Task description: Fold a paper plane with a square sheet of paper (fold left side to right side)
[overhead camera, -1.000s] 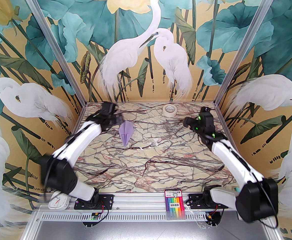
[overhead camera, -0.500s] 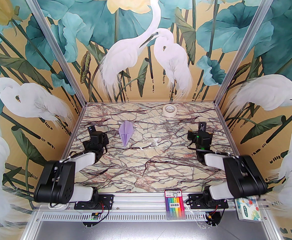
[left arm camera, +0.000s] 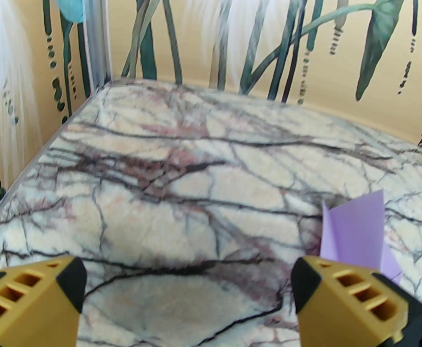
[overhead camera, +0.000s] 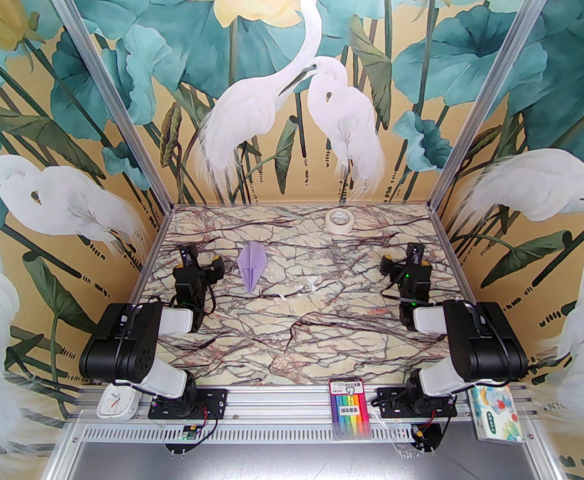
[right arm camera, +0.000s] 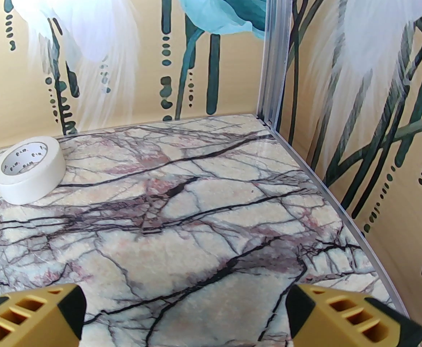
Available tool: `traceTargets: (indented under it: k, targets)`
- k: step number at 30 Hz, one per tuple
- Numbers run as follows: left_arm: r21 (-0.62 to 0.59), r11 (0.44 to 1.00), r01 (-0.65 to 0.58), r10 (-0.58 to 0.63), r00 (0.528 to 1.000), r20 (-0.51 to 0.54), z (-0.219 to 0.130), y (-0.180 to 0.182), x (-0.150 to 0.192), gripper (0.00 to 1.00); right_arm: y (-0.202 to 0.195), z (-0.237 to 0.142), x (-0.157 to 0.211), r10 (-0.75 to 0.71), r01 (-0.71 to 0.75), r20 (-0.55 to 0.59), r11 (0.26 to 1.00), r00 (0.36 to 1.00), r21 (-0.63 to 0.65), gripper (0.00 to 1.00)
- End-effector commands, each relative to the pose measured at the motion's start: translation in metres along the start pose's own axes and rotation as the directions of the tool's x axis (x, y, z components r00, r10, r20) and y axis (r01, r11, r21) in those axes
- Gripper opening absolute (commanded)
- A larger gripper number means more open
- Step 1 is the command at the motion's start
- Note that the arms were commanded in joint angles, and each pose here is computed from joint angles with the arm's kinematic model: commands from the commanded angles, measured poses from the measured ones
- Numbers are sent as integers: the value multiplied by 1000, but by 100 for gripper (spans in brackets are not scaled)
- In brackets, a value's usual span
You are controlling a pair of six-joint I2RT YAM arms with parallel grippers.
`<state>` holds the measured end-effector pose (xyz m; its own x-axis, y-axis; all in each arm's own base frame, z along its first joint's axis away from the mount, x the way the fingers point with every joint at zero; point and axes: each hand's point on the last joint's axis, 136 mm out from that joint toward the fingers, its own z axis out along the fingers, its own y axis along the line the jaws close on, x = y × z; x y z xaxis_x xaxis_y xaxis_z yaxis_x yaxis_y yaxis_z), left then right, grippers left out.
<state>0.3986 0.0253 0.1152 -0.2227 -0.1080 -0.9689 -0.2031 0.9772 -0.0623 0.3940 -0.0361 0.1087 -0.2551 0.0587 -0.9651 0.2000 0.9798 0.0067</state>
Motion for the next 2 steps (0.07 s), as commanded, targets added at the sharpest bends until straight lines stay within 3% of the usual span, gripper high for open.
traceTargets:
  k: [1, 2]
  targets:
    - [20, 1000, -11, 11, 1000, 27, 0, -2, -5, 100, 9, 3, -3, -1, 1, 8, 999, 1000, -45, 99]
    - [21, 1000, -12, 11, 1000, 23, 0, -2, -3, 99, 9, 3, -3, -1, 1, 10, 999, 1000, -46, 99]
